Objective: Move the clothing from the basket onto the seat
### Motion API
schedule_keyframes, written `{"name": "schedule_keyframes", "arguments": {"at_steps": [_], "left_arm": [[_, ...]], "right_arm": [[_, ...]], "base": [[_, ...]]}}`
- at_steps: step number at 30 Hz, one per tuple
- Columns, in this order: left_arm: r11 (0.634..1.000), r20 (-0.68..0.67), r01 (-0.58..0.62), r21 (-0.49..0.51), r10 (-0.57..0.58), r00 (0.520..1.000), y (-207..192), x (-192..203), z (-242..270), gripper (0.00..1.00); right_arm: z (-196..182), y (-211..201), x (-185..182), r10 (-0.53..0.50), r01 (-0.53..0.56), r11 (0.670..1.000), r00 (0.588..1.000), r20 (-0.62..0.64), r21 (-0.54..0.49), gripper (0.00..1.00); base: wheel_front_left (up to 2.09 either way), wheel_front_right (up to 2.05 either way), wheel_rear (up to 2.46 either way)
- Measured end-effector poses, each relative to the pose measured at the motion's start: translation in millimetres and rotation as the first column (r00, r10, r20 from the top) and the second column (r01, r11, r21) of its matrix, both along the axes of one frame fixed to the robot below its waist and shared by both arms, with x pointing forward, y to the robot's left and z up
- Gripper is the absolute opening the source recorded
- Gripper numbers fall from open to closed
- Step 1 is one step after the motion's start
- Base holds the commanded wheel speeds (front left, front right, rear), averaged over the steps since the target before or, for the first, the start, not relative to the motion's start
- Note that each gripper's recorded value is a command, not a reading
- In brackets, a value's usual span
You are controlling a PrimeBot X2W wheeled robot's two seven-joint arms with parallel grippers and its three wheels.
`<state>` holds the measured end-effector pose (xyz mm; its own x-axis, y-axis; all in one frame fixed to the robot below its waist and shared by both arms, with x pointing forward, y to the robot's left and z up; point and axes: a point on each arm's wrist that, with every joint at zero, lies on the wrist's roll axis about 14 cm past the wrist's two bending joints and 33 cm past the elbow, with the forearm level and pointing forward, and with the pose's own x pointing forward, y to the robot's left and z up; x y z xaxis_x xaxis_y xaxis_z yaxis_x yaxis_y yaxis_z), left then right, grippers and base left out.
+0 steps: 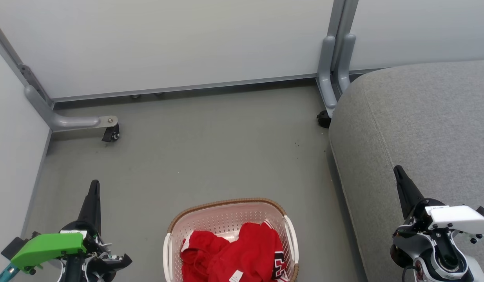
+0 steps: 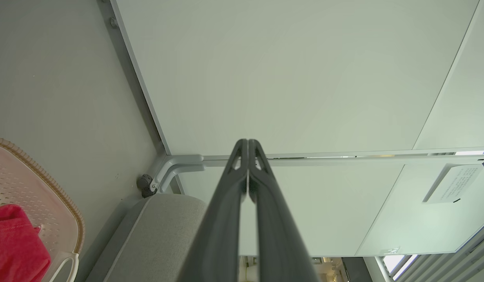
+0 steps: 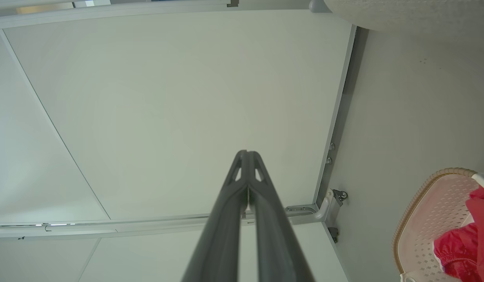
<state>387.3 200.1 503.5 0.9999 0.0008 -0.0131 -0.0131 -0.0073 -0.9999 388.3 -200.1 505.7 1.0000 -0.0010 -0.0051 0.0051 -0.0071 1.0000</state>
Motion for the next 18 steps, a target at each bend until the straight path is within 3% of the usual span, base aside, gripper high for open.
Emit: {"name": "schedule_keyframes", "arguments": {"at_steps": [12,13,18], "left_arm": [[1.0,0.0,0.0,0.0,0.0,1.0,0.0,0.0,0.0,0.0],[1.0,-0.003,0.0,-0.001,0.0,1.0,-0.1,-0.4,-1.0,1.0],[1.0,-0.088,-0.002,-0.014,0.001,0.996,-2.3,-12.2,-28.7,1.0]], "right_arm": [[0.0,0.0,0.0,0.0,0.0,1.0,1.0,0.0,0.0,0.0],[-0.9,0.1,-0.3,0.0,0.0,1.0,1.0,-0.003,0.001,1.0],[-29.2,2.5,-13.0,-0.002,0.003,1.0,0.996,-0.086,0.017,1.0]], "base": [[0.0,0.0,0.0],[0.0,0.0,0.0],[0.0,0.0,0.0]]}}
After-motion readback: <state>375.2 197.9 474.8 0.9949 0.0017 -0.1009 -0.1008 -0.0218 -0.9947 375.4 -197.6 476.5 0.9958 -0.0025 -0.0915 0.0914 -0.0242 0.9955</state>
